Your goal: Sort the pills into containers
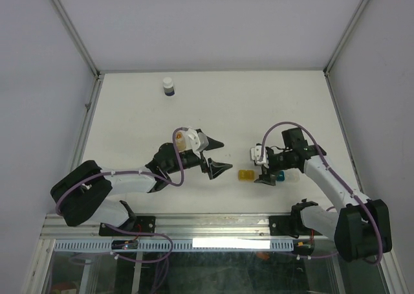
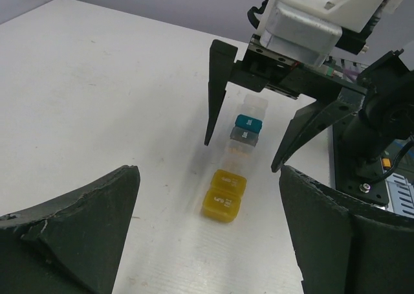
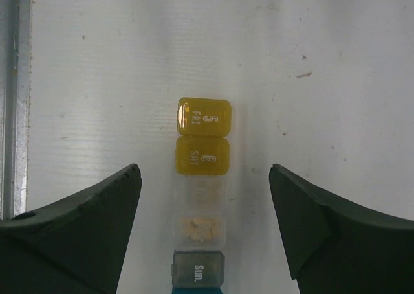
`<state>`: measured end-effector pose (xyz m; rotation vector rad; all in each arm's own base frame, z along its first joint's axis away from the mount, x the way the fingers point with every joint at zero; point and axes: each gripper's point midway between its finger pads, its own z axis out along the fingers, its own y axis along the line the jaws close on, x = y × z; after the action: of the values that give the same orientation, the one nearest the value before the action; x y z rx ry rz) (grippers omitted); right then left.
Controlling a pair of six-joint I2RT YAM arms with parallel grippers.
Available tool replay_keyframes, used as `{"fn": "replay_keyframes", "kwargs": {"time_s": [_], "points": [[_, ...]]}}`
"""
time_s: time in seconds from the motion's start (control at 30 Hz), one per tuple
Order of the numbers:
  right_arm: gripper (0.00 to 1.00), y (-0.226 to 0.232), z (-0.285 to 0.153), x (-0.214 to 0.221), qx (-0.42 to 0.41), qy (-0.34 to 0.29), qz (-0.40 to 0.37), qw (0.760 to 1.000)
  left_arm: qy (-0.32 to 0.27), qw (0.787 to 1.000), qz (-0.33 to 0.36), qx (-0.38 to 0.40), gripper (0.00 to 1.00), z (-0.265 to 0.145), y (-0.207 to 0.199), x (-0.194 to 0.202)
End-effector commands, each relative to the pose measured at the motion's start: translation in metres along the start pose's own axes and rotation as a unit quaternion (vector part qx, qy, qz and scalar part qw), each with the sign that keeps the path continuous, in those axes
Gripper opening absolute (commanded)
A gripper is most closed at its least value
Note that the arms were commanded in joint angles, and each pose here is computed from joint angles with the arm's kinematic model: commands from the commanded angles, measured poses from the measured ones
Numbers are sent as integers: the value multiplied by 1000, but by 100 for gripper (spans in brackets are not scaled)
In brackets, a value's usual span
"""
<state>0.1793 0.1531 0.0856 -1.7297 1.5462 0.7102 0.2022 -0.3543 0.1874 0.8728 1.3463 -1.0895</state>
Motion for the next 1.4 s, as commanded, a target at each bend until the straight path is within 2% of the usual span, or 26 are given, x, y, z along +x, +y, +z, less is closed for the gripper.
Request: {"fn": "replay_keyframes", "kwargs": {"time_s": [0.0, 0.43, 1.37], "points": [[83, -12, 5, 3, 22, 13, -23, 999, -34, 999, 10, 36, 91, 2, -14, -11], [78, -5, 31, 19, -5, 49, -36, 998, -56, 997, 22, 41, 91, -3, -17, -15], [52, 4, 46, 30, -29, 77, -29, 996, -60, 997, 18, 34, 85, -5, -16, -14]]}}
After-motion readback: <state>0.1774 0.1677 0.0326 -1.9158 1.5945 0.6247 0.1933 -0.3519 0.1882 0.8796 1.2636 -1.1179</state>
